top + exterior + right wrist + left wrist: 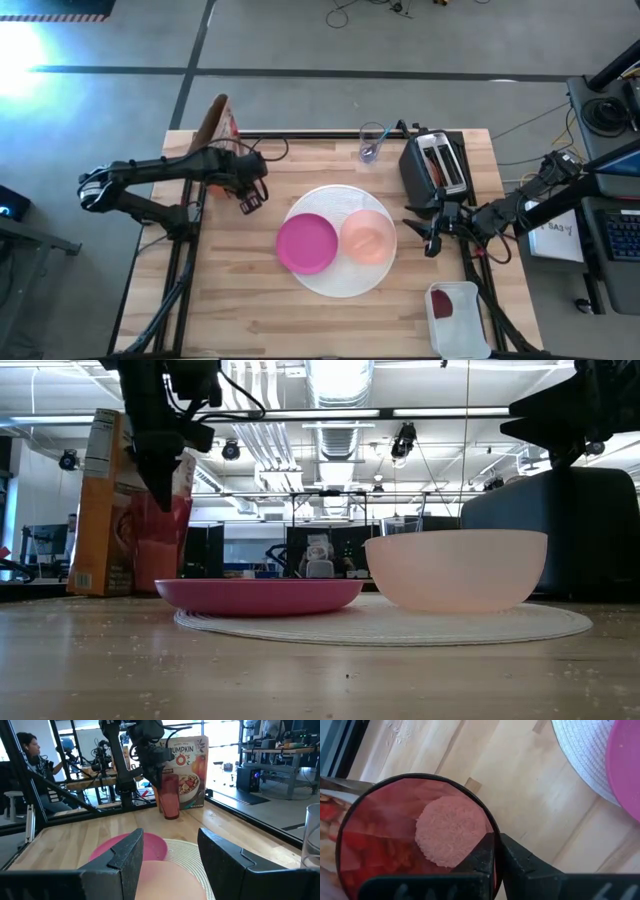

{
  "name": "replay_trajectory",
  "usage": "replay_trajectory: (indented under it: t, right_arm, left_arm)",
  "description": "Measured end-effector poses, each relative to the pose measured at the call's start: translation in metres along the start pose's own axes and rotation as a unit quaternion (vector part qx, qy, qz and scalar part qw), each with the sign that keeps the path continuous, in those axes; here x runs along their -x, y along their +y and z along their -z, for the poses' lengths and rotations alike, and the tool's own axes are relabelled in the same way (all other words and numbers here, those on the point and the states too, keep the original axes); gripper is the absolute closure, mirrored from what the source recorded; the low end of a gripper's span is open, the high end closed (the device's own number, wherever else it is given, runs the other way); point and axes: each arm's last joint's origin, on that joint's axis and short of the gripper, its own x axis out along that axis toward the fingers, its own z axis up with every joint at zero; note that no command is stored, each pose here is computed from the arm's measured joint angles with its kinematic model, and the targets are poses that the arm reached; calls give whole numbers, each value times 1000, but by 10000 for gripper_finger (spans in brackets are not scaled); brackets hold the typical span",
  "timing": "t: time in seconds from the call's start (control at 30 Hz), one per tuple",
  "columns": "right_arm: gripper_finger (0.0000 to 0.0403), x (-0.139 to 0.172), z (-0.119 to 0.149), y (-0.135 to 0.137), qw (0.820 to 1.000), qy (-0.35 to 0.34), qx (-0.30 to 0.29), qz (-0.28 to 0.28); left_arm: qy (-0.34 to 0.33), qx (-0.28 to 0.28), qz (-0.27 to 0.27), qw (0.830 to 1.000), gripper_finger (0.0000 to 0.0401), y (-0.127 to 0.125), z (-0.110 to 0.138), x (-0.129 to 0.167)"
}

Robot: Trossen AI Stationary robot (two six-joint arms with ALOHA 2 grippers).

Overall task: Arrange a breakfast setting
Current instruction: Put the red glass of milk on top of the white table mat

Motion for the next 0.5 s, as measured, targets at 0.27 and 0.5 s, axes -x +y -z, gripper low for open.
replay_trajectory:
  t: [0.27,0.5]
  right_arm:
    - [225,0,0,0,1000,0,0,0]
    - [225,0,0,0,1000,0,0,0]
  left_arm:
    - [-29,-42,41,998,400,-2,-16,17]
    - [-30,-110,47,992,401,-9,-52,22]
